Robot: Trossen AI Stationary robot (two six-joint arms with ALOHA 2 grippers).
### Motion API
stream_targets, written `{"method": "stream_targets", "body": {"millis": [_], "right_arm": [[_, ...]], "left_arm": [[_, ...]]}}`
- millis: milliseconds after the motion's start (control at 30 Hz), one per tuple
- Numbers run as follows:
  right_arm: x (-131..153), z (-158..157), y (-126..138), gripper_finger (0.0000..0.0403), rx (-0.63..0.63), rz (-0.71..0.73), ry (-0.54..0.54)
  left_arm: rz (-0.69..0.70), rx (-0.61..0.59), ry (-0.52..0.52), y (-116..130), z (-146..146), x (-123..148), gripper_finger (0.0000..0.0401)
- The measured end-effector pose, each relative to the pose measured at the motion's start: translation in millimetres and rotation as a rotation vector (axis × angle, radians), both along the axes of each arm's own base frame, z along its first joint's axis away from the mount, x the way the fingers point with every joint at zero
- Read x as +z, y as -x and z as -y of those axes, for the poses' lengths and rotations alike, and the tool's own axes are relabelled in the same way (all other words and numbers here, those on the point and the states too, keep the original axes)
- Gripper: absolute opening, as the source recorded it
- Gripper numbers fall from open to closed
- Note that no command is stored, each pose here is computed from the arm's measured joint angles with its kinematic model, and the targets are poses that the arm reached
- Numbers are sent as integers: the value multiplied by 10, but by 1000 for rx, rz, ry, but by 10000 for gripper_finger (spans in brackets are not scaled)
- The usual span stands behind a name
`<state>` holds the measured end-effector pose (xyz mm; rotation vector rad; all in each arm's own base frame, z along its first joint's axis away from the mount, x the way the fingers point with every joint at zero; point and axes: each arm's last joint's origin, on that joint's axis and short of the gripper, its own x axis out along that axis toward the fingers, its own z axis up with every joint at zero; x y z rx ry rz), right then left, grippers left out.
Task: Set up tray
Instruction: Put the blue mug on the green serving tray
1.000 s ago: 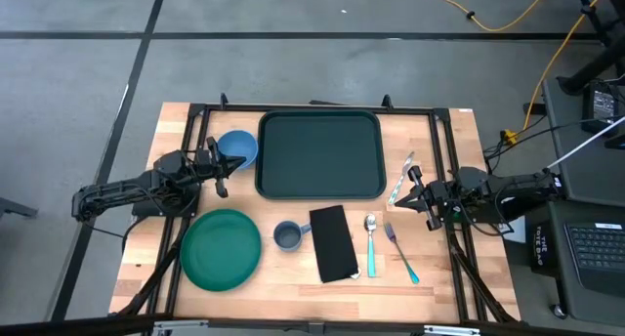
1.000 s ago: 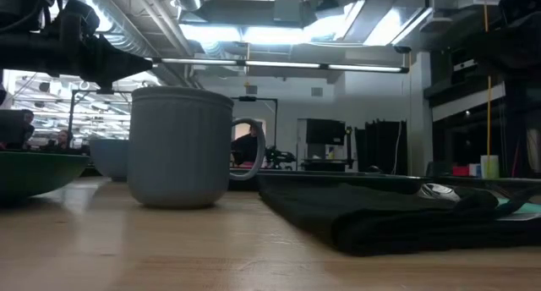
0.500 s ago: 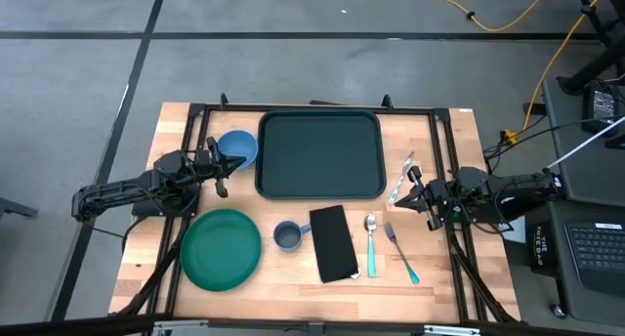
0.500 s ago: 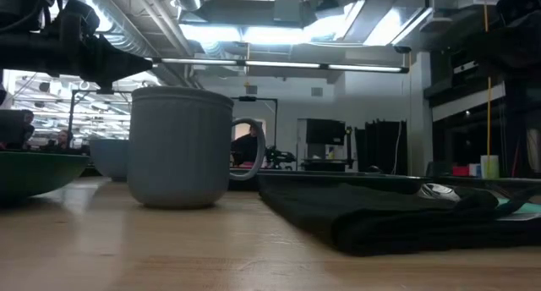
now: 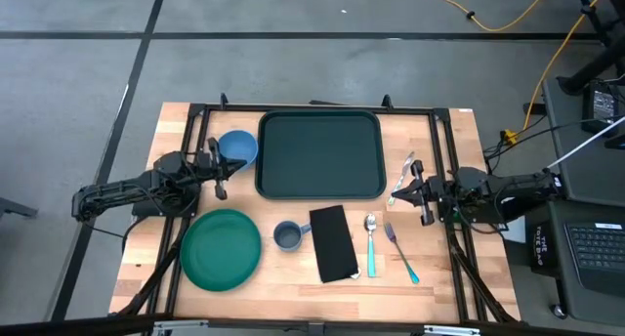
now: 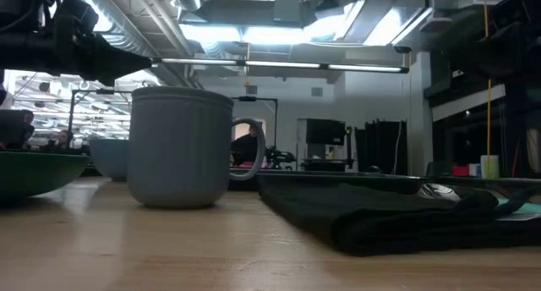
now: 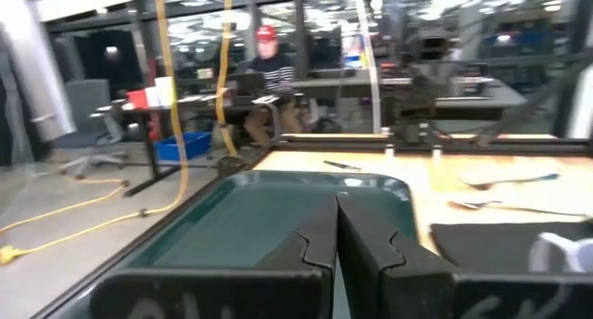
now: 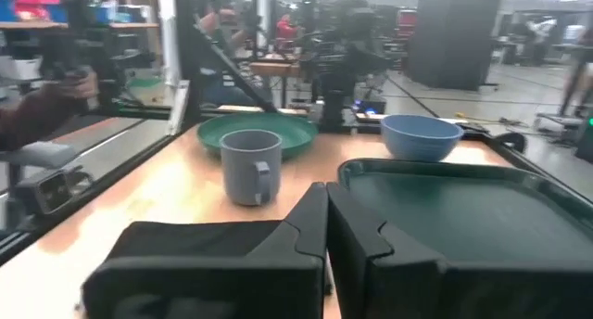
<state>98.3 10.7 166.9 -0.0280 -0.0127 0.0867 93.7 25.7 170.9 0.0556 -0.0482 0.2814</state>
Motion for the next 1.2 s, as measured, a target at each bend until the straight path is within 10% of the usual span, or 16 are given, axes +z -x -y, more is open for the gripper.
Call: {"method": "stream_targets", "body": {"millis": [1200], "right_arm": [[512, 80, -201, 6, -215, -50, -40]], "left_arm": [[-166, -58, 103, -414, -93, 543, 2]]}}
